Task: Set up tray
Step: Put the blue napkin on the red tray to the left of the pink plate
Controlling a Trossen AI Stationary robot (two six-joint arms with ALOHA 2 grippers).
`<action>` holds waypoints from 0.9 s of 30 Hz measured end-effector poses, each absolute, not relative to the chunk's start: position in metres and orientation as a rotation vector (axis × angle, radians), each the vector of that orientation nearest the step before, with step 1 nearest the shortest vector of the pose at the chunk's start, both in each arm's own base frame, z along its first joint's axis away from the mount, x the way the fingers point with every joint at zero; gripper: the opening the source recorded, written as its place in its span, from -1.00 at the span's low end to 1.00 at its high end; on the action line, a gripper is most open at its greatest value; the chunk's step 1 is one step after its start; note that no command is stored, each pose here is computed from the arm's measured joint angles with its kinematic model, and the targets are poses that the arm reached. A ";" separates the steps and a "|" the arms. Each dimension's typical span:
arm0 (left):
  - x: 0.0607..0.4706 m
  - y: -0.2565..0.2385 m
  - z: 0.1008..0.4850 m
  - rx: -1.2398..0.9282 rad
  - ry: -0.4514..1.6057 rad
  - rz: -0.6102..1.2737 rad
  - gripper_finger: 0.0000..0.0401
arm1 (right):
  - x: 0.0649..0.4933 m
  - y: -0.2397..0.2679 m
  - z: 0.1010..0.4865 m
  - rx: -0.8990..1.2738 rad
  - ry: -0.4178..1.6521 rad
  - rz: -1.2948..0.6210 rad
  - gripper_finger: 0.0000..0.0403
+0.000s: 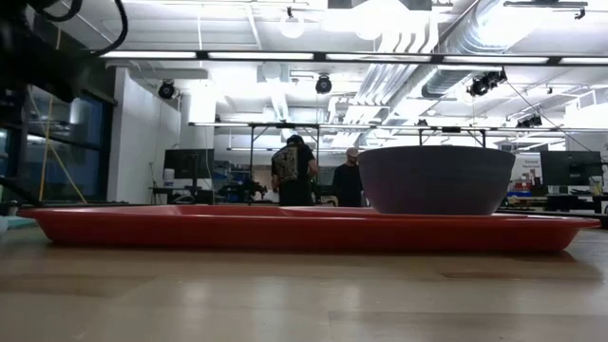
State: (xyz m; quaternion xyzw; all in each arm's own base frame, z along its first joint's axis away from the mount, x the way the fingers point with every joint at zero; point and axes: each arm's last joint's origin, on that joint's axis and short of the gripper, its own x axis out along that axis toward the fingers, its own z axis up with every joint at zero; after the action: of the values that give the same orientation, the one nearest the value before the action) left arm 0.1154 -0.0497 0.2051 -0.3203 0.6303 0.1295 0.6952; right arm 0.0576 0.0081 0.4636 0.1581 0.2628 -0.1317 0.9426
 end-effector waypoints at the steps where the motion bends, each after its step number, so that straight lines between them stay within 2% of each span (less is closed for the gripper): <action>1: 0.116 -0.050 0.205 -0.719 1.419 0.267 0.25 | 0.059 0.009 0.463 0.322 0.542 -0.264 -1.00; 7: 0.115 -0.052 0.205 -0.702 1.446 0.211 0.24 | 0.076 0.018 0.460 0.317 0.620 -0.212 -1.00; 10: 0.115 -0.051 0.205 -0.702 1.440 0.218 0.24 | 0.099 0.027 0.456 0.289 0.680 -0.207 -1.00; 17: 0.115 -0.051 0.205 -0.699 1.442 0.214 0.24 | 0.178 0.061 0.441 0.216 0.759 -0.056 -1.00; 27: 0.116 -0.050 0.205 -0.652 1.410 0.240 0.24 | 0.289 0.110 0.411 0.235 0.638 0.226 -1.00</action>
State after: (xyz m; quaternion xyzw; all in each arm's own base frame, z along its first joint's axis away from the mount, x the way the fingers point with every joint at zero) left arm 0.1160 -0.0498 0.2047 -0.2936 0.6345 0.1079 0.7068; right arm 0.2892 0.1097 0.4115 0.1148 0.3122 0.1107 0.9365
